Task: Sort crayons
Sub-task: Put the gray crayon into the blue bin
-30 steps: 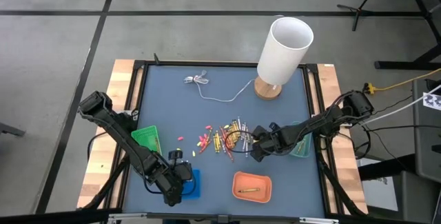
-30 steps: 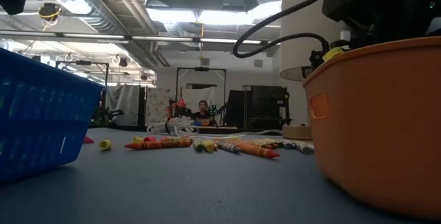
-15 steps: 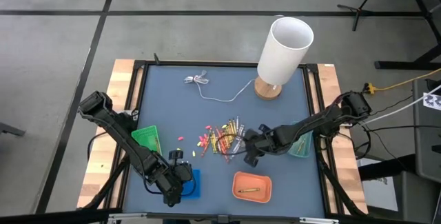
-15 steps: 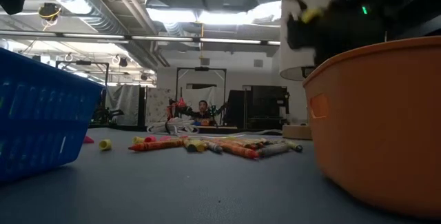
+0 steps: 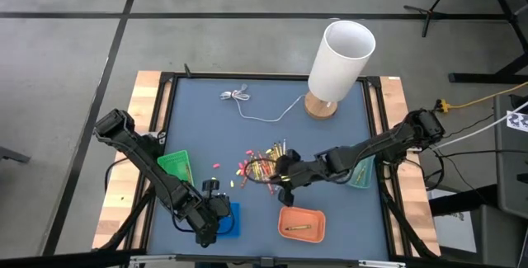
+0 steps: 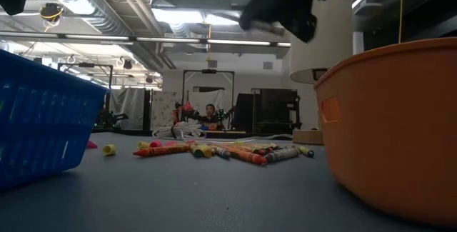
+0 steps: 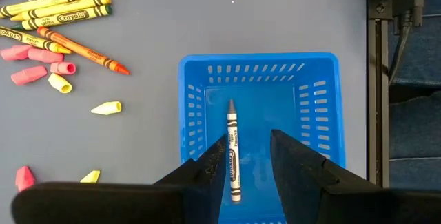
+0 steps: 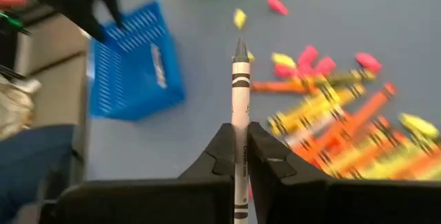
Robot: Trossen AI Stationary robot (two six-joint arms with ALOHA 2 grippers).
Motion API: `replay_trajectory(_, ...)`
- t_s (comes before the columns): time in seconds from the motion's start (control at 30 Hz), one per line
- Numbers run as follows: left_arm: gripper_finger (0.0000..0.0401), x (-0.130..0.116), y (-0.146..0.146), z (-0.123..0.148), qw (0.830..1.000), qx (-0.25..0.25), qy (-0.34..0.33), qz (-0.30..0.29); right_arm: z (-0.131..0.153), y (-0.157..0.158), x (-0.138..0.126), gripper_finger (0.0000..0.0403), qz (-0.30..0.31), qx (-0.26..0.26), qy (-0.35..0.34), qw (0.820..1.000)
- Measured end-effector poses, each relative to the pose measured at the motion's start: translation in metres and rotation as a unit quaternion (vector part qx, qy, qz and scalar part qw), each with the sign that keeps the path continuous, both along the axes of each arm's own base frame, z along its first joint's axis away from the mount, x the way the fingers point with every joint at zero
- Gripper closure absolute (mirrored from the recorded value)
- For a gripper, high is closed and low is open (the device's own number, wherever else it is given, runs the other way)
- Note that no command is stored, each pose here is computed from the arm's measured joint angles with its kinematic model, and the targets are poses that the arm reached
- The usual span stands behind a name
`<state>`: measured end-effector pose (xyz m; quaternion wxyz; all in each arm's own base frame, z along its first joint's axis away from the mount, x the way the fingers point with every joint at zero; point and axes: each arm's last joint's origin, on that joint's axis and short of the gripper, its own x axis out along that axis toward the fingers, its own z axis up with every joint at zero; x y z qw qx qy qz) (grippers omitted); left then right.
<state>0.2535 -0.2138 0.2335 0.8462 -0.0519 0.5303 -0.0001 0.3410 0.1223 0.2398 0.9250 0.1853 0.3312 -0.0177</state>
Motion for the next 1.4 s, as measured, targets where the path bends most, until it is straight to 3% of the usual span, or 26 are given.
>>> replay_trajectory(0.2, 0.0303, -0.003, 0.003, 0.007, 1.0, -0.006, -0.002, -0.002, -0.004, 0.007, 0.019, 0.0387, 0.017, 0.01, -0.076, 0.997)
replay_trajectory(0.57, 0.0303, -0.032, 0.03, 0.061, 0.998, -0.03, -0.057, 0.007, -0.046, 0.028, 0.066, 0.0387, 0.084, 0.036, -0.188, 0.978)
replay_trajectory(0.87, 0.0303, -0.058, 0.057, 0.101, 0.99, -0.062, -0.121, 0.023, -0.065, 0.052, 0.116, 0.0386, 0.172, 0.05, -0.197, 0.964)
replay_trajectory(1.07, 0.0303, -0.068, 0.066, 0.114, 0.987, -0.064, -0.148, 0.009, -0.078, 0.049, 0.144, 0.0386, 0.221, 0.107, -0.182, 0.952)
replay_trajectory(1.4, 0.0303, -0.068, 0.066, 0.114, 0.987, -0.063, -0.148, 0.006, -0.077, 0.046, 0.146, 0.0381, 0.227, 0.121, -0.176, 0.95)
